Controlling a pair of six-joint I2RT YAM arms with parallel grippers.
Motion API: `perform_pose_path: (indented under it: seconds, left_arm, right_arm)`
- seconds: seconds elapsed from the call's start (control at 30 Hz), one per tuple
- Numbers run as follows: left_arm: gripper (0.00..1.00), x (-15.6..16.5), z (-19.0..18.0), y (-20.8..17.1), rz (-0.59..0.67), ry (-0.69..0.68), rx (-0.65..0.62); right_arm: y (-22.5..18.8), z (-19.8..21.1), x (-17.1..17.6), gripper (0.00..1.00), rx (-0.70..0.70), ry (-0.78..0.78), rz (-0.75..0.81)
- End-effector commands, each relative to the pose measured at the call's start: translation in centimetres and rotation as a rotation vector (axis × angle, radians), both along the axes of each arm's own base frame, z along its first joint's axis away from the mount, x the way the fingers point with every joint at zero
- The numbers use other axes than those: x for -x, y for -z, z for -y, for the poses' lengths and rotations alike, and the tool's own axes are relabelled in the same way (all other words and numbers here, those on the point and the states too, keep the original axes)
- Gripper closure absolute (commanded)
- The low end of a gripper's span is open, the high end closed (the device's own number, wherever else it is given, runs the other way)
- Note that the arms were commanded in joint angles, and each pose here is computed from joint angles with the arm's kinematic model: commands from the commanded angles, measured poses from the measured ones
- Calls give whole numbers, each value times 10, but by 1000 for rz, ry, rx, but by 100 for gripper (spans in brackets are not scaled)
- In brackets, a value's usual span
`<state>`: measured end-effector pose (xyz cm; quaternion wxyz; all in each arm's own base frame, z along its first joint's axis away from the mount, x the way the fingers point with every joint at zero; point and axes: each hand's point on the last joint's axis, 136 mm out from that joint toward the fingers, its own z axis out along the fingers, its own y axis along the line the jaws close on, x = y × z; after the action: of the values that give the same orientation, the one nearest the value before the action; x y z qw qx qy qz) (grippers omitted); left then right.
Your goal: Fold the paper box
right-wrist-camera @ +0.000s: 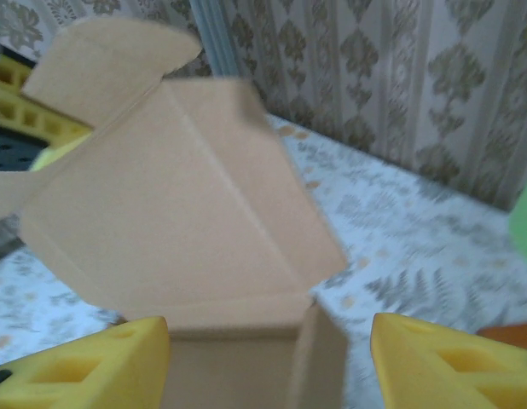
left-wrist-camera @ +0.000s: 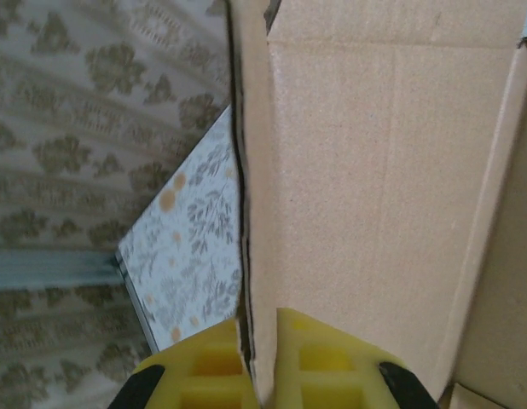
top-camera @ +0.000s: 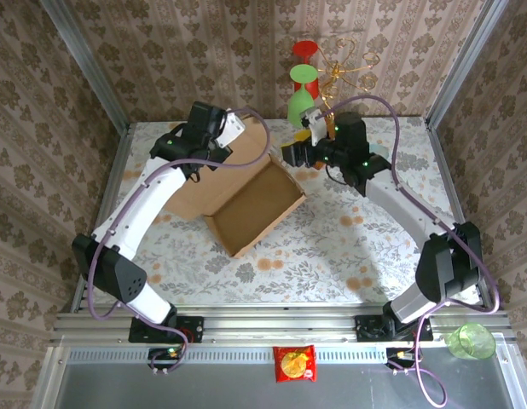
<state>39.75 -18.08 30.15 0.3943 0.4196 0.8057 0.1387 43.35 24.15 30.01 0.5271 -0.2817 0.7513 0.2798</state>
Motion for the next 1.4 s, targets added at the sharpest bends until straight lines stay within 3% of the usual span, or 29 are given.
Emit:
perform_pose_path:
  seconds: [0.0,0.4,0.7,0.8,0.83,0.87,0.93,1.0,1.13,1.37]
  left_arm:
    - [100,1,18,-17,46,163,-60]
    - [100,14,44,-7,-11,336,-95]
    - [100,10,50,-8,-8,353,-102]
    - [100,10,53,-12,-3,343,-70]
    - [100,9,53,-14,2,329,-54]
    - [92,7,53,-17,10,309,-35]
    - [64,0,45,-29,47,225,9]
    - [51,-5,29,-42,68,110,94]
    - [46,3,-20,-48,6,-93,353]
    - [45,45,-99,0,-21,-374,613]
  right_arm:
    - [-19,-14,-12,34,93,-161,212]
    - [-1,-39,-24,36,152,-283,188]
    - [5,-49,-23,74,183,-287,156]
    - [10,-50,-21,94,204,-286,151]
    - [11,-51,-21,100,210,-282,151]
    - [13,-49,-22,100,213,-274,149]
    - [14,-46,-23,100,212,-248,160]
    - [13,-40,-24,100,202,-218,175]
    - [15,-25,-26,100,169,-178,164]
    - [29,-7,-26,100,146,-147,119]
